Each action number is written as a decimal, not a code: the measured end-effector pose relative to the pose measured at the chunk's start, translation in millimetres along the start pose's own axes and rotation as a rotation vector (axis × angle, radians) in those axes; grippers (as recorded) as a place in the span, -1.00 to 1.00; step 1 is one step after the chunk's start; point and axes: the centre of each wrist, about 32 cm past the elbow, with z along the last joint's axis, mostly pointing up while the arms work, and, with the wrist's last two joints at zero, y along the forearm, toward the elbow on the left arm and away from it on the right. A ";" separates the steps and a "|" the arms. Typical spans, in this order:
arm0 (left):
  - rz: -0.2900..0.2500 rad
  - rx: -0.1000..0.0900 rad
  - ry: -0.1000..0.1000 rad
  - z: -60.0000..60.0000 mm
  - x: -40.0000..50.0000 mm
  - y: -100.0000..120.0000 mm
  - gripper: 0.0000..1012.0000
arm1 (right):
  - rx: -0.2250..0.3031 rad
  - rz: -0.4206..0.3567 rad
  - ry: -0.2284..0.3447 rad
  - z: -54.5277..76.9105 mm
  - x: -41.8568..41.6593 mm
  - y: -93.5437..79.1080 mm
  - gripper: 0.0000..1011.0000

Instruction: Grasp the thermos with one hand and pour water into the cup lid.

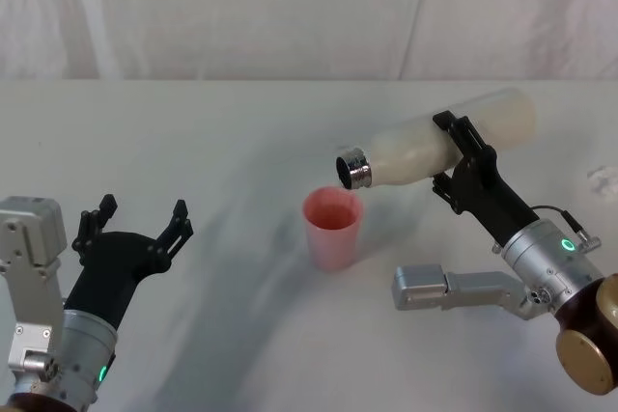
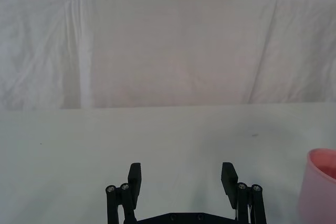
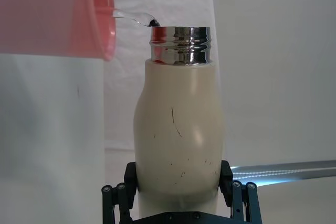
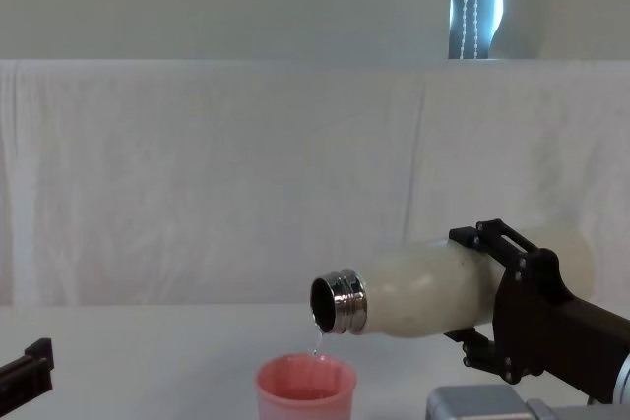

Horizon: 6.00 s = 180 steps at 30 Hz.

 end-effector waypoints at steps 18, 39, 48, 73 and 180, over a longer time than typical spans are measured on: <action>0.000 0.000 0.000 0.0 0.0 0.0 0.98 | 0.021 -0.008 0.176 9.1 7.0 -6.8 0.89; 0.000 0.000 0.000 0.0 0.0 0.0 0.98 | 0.029 0.010 0.526 16.1 22.0 -17.3 0.89; 0.000 0.000 0.000 0.0 0.0 0.0 0.98 | 0.024 0.017 0.707 17.3 29.1 -23.6 0.89; 0.000 0.000 0.000 0.0 0.0 0.0 0.98 | -0.048 0.048 1.262 13.7 35.7 -40.5 0.89; 0.000 0.000 0.000 0.0 0.0 0.0 0.98 | -0.078 -0.062 1.545 1.3 -2.7 -30.9 0.89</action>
